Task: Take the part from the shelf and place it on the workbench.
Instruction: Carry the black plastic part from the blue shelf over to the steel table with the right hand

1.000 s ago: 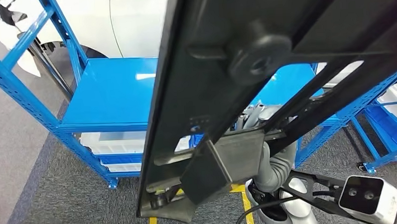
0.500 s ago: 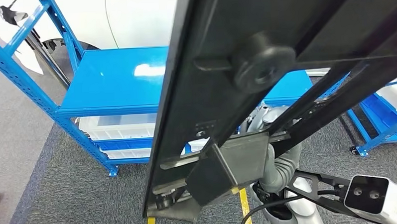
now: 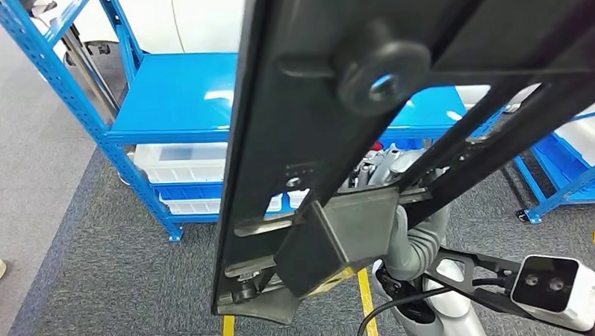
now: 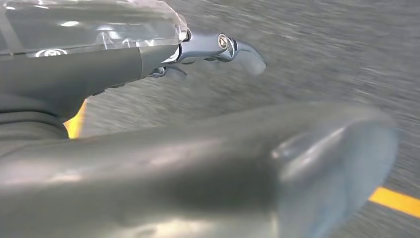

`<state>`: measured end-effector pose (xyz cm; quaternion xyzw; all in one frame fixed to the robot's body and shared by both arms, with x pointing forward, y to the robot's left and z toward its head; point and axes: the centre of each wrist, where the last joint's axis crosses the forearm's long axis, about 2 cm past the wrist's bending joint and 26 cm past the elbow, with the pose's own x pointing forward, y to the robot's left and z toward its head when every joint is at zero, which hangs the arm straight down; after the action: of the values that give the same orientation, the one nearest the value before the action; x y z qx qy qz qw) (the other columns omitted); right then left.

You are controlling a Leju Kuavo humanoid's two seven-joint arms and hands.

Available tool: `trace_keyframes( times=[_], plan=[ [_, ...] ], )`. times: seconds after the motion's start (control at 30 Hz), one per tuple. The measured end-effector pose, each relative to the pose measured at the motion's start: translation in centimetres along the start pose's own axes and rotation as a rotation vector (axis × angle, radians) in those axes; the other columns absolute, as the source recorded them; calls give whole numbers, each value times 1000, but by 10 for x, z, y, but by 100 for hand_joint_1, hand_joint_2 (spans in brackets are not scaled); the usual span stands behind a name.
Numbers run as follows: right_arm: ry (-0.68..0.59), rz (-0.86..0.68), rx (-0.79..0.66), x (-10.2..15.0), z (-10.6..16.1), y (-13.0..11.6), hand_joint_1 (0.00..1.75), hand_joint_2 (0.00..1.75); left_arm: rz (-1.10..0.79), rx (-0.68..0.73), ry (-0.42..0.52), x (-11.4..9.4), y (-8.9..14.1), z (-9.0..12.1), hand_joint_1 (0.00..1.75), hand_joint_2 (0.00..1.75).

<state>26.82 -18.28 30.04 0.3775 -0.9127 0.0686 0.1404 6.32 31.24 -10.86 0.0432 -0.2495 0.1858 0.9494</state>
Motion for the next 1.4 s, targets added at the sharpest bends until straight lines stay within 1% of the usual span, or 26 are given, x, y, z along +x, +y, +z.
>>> trace_keyframes(
  times=[0.17,0.23,0.37,0.63,0.8,1.07,1.4],
  plan=[
    [3,32,-4,0,4,-4,175,175,-34,58,168,-9,7,4,0,0],
    [-6,40,0,1,6,-5,175,175,-39,75,204,-12,9,5,0,0],
    [-22,56,1,3,12,-7,175,175,-40,105,236,-17,14,7,0,0],
    [-6,62,-12,3,24,-10,175,175,-32,131,244,-21,20,9,0,0],
    [-3,66,-11,4,25,-11,175,175,-31,136,236,-18,22,8,0,0],
    [12,74,-13,5,29,-13,175,175,-27,139,240,-20,23,8,0,0],
    [2,115,10,6,30,-17,175,175,-20,117,198,-21,23,9,0,0]
  ],
)
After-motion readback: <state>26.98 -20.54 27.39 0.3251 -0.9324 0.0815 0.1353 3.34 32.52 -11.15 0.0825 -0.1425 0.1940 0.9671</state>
